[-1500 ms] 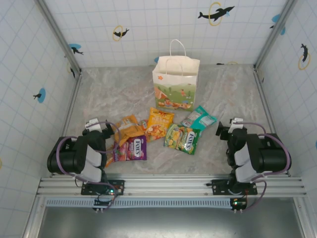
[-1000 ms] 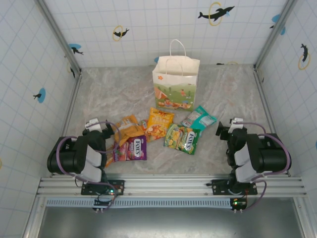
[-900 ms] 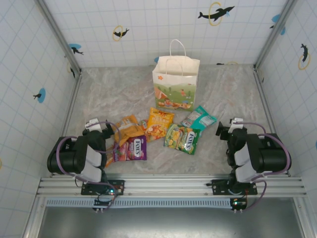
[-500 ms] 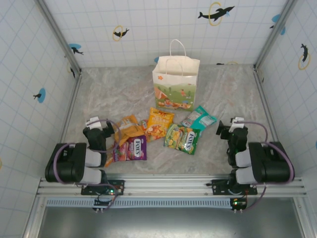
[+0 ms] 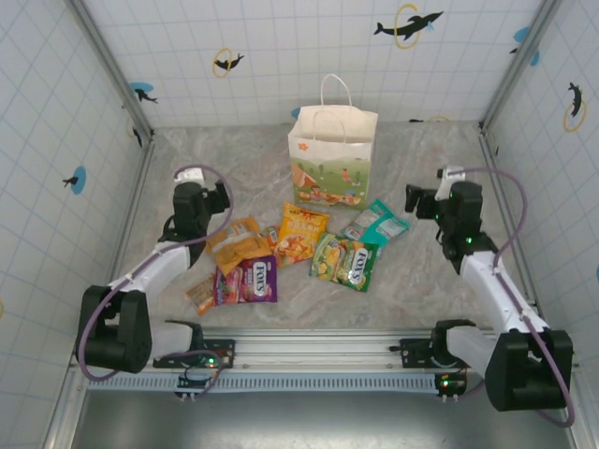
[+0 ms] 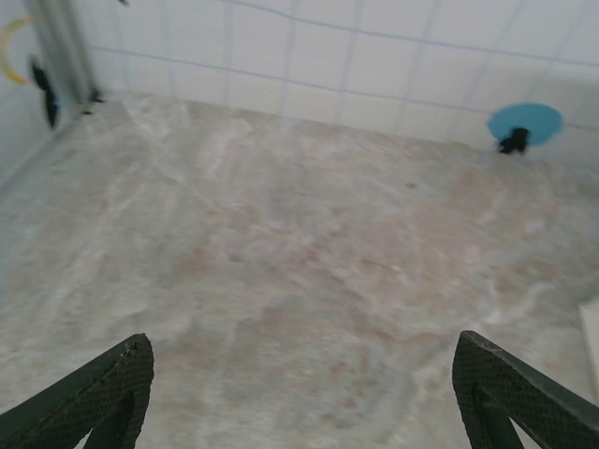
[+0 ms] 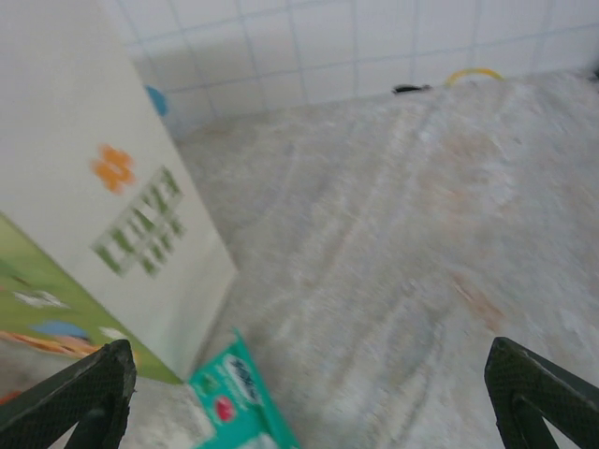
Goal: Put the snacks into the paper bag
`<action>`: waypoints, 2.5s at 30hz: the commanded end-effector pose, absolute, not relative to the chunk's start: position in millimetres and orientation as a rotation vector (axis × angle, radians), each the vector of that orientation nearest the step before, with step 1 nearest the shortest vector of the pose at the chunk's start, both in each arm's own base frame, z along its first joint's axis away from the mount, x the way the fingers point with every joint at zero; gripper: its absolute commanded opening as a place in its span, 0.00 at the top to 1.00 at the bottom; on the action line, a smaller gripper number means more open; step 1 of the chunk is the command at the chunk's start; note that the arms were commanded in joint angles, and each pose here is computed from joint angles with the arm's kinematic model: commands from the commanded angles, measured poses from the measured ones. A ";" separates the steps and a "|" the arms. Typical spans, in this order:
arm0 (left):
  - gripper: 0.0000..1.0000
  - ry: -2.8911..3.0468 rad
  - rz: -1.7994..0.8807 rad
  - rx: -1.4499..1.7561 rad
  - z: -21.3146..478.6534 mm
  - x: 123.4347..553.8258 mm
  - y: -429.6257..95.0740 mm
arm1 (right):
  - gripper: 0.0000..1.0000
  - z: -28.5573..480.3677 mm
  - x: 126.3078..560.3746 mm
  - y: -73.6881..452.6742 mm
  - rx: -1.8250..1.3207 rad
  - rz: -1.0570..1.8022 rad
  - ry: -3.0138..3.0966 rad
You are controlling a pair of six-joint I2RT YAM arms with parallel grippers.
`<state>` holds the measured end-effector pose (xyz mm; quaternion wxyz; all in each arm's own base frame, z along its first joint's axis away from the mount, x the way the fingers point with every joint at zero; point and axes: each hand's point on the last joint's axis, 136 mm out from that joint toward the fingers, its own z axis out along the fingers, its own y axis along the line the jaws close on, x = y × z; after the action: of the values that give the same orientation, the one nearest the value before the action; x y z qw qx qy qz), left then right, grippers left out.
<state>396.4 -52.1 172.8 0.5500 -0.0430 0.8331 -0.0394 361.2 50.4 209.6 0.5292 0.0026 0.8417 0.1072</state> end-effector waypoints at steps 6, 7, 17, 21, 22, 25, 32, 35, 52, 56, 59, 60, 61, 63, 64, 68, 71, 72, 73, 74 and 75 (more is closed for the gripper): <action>0.17 2.161 -0.148 0.028 154.7 373.8 -88.6 | 0.05 281.0 380.3 108.6 -0.111 0.409 2.174; 0.17 2.165 -0.144 0.030 154.9 372.5 -88.1 | 0.08 291.7 386.1 114.7 -0.117 0.416 2.173; 0.17 2.191 -0.147 -0.011 163.0 363.8 -85.2 | 0.30 325.7 448.7 151.4 0.060 0.501 2.218; 0.17 2.206 -0.148 -0.008 159.6 362.1 -85.5 | 0.34 319.7 470.1 164.0 0.089 0.484 2.249; 0.17 2.209 -0.142 -0.010 159.8 362.2 -84.8 | 0.35 317.6 474.2 166.6 0.089 0.466 2.262; 0.17 2.214 -0.145 -0.007 159.5 362.3 -85.6 | 0.35 306.2 486.1 172.8 0.087 0.426 2.293; 0.17 2.218 -0.160 0.001 158.3 362.1 -88.1 | 0.40 276.6 503.5 178.9 0.113 0.393 2.353; 0.17 2.222 -0.165 0.004 157.5 361.5 -88.8 | 0.44 268.5 506.4 180.0 0.122 0.387 2.368; 0.17 2.252 -0.138 0.003 153.2 360.6 -86.3 | 0.95 265.2 503.9 148.0 0.214 0.211 2.379; 0.17 2.265 -0.140 0.004 151.0 360.7 -86.6 | 1.00 270.3 499.4 127.1 0.271 0.142 2.374; 0.17 2.275 -0.146 0.008 148.9 360.4 -88.1 | 1.00 275.3 494.3 108.7 0.323 0.076 2.366; 0.17 2.278 -0.149 0.010 148.2 360.1 -88.5 | 1.00 275.7 492.2 101.6 0.345 0.055 2.367; 0.17 2.279 -0.153 0.011 148.1 360.1 -89.1 | 1.00 276.0 489.9 94.9 0.368 0.037 2.369; 0.17 2.281 -0.163 0.014 148.4 360.2 -90.7 | 1.00 276.8 483.8 78.4 0.425 0.001 2.375; 0.17 2.284 -0.167 0.014 147.6 359.8 -91.0 | 1.00 277.1 480.8 70.9 0.452 -0.016 2.378; 0.17 2.291 -0.188 0.023 146.8 359.7 -94.6 | 1.00 277.8 466.4 41.8 0.544 -0.070 2.398; 0.18 2.289 -0.210 0.028 147.3 360.6 -98.0 | 1.00 281.8 459.5 33.3 0.554 -0.078 2.394; 0.18 2.289 -0.216 0.031 147.2 360.7 -98.8 | 1.00 284.2 457.7 30.2 0.560 -0.075 2.388; 0.18 2.291 -0.219 0.032 146.9 360.7 -99.5 | 1.00 287.0 455.9 27.3 0.567 -0.077 2.381; 0.18 2.292 -0.226 0.034 146.7 360.3 -100.3 | 1.00 290.2 454.0 21.6 0.581 -0.085 2.372; 0.18 2.291 -0.230 0.035 147.8 360.6 -101.0 | 1.00 293.3 452.2 16.3 0.591 -0.092 2.363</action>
<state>359.3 -93.5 142.1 0.4118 0.0146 0.9082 -0.0739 469.6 29.0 270.4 0.3299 0.2125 0.9194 -0.0282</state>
